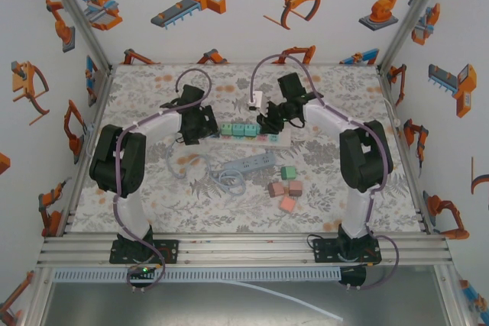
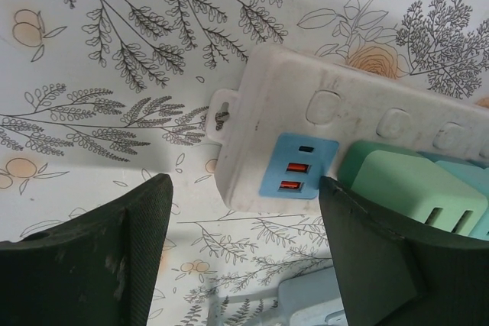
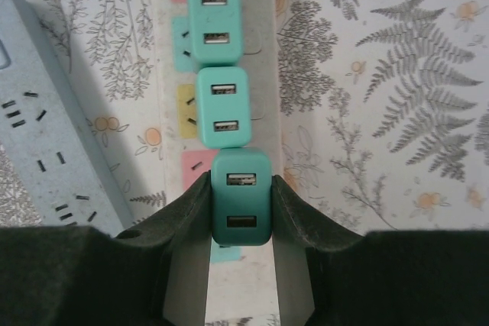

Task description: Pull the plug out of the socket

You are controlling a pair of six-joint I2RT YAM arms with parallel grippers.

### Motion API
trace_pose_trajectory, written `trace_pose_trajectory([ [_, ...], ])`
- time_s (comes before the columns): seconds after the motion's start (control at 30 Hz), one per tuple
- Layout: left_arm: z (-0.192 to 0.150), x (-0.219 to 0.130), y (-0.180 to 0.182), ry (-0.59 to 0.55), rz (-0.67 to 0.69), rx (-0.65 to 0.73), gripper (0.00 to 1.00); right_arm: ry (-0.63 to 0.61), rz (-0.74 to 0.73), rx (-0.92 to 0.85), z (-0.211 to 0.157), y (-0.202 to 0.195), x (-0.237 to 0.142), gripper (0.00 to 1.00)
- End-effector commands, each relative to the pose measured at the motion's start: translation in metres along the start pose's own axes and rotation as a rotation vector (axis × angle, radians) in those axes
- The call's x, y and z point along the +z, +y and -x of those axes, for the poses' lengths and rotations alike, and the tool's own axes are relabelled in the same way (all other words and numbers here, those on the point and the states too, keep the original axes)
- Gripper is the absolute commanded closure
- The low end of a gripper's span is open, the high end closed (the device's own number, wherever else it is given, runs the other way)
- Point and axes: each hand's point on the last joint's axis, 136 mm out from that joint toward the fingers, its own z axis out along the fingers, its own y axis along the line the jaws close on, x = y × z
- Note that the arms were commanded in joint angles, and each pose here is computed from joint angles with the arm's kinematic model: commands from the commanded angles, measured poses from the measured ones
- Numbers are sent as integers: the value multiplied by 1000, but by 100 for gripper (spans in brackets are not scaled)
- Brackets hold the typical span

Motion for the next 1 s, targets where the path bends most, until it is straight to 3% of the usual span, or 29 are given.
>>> trace_pose_trajectory([
  [0.0,-41,22,31,129,145,48,29,-4,-5,-35,15,4,-4,100],
  [0.27,-33,13,25,94,117,42,29,-75,-17,-15,32,4,-13,100],
  [0.57,-5,-20,11,-20,69,80,28,-259,-172,164,76,-14,-49,100],
  [0.83,14,-56,-14,-109,-50,139,28,-428,-299,352,102,-16,-97,100],
  [0.97,19,-79,-39,-159,-179,223,28,-476,-359,487,105,-16,-123,100],
])
